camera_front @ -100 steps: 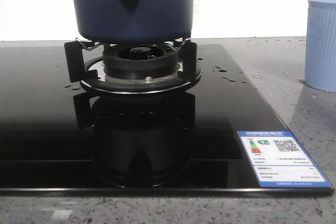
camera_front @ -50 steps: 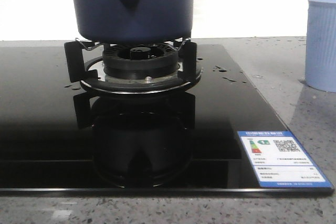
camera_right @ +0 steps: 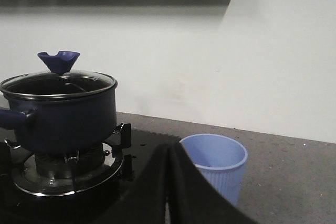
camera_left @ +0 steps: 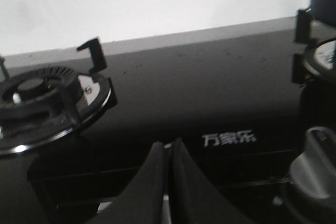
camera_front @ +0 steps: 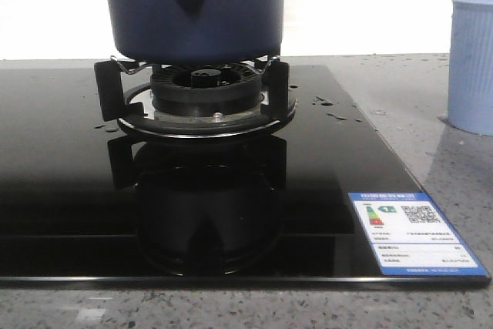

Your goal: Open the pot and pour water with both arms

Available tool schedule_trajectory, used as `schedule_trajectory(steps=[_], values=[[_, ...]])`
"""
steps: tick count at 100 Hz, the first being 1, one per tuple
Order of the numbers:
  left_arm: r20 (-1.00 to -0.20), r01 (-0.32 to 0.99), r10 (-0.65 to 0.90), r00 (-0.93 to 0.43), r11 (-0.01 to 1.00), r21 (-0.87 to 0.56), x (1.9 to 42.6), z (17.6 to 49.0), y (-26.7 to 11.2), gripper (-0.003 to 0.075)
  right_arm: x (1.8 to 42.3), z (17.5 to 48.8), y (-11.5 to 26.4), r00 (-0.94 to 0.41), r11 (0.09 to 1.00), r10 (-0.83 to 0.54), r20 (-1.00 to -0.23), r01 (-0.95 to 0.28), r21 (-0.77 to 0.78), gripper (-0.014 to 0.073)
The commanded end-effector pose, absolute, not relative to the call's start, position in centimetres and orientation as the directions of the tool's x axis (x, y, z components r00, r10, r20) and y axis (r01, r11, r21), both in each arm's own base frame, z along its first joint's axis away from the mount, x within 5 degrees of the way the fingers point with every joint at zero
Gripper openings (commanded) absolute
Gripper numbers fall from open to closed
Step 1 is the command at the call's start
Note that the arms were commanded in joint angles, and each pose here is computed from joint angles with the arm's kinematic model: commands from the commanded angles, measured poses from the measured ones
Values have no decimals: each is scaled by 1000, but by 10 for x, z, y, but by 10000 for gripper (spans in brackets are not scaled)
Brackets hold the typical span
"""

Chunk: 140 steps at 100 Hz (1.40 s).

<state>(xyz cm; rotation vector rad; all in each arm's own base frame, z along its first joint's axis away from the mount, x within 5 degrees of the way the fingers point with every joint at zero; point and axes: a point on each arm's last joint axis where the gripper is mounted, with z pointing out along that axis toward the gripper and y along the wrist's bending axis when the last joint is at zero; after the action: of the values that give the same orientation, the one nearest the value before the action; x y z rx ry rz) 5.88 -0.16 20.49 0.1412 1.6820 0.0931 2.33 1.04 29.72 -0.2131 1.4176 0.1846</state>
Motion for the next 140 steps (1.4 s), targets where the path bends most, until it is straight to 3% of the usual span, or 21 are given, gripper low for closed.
schedule_trajectory(steps=[1, 28, 118, 140], values=[[-992, 10, 125, -3, 992, 124, 61, 205, -1, -19, 18, 313, 8, 236, 972, 9, -972, -229, -47, -74], [-968, 35, 119, -219, 993, 114, 53, 176, -1, -19, 18, 313, 8, 236, 972, 9, -972, -229, -47, -74], [-968, 36, 121, -218, 993, 116, 53, 176, -1, -19, 18, 313, 8, 233, 972, 8, -972, -230, -47, -74], [-968, 36, 121, -218, 993, 116, 53, 176, -1, -19, 35, 275, 9, 119, 973, -79, -990, -205, -103, -74]])
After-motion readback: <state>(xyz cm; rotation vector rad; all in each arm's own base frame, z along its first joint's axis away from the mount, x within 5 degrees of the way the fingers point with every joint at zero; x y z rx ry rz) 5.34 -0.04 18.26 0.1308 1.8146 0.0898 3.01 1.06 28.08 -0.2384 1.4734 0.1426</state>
